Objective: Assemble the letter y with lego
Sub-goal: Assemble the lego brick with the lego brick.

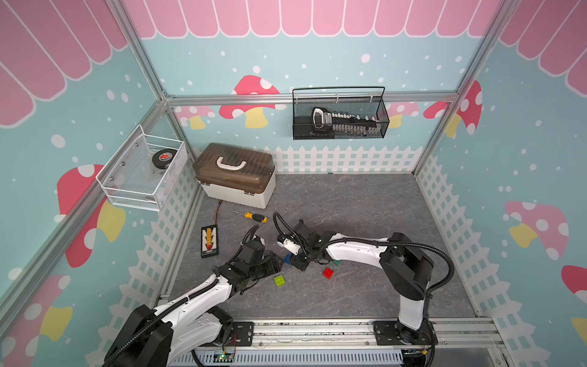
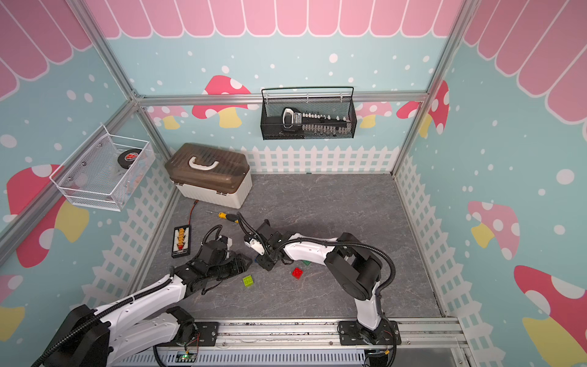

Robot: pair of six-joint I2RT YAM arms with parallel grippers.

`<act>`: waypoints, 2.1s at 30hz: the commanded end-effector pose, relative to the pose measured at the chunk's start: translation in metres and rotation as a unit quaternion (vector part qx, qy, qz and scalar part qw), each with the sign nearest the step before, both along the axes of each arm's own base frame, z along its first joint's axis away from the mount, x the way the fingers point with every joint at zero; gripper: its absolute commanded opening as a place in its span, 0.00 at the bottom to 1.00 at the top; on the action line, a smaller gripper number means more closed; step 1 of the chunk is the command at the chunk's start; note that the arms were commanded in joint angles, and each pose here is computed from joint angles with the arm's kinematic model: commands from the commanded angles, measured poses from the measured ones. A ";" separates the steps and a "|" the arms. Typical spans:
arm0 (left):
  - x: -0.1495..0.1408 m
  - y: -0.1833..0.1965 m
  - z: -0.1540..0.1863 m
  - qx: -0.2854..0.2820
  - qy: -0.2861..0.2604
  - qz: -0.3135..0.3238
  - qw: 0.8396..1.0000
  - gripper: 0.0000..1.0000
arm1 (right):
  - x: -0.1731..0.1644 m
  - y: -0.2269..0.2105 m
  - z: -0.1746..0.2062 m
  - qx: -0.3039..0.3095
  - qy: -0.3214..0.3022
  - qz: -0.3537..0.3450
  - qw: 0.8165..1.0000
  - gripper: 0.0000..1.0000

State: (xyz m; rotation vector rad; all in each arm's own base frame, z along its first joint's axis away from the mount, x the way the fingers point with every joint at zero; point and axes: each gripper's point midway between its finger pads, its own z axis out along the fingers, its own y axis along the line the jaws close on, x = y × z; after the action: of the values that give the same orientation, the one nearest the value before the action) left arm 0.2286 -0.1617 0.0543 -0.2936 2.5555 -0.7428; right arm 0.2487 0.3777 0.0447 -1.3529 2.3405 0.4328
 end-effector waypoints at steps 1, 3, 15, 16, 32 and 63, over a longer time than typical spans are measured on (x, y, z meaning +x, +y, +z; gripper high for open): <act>0.001 0.000 -0.002 -0.008 0.000 0.006 1.000 0.71 | -0.013 -0.026 -0.023 -0.062 0.019 -0.002 0.998 0.23; 0.001 0.000 -0.002 -0.008 0.000 0.006 1.000 0.71 | -0.012 -0.025 -0.013 -0.053 0.009 0.002 0.999 0.23; 0.002 -0.001 -0.001 -0.008 0.000 0.005 1.000 0.71 | -0.011 -0.021 0.004 -0.040 -0.001 0.017 0.999 0.24; 0.002 -0.001 -0.001 -0.008 0.000 0.005 1.000 0.70 | -0.011 -0.020 0.005 -0.038 -0.003 0.018 0.999 0.24; 0.003 -0.003 -0.003 -0.009 0.001 0.001 1.000 0.70 | -0.007 -0.025 0.017 -0.045 -0.016 0.012 0.999 0.25; 0.007 -0.013 -0.003 -0.025 0.003 -0.011 1.000 0.70 | -0.021 -0.045 -0.038 -0.119 0.053 0.009 0.991 0.23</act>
State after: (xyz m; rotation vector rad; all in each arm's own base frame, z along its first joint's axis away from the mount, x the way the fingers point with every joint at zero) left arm 0.2308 -0.1724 0.0459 -0.2731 2.5794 -0.7925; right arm 0.2412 0.3532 0.0402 -1.4214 2.4212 0.3123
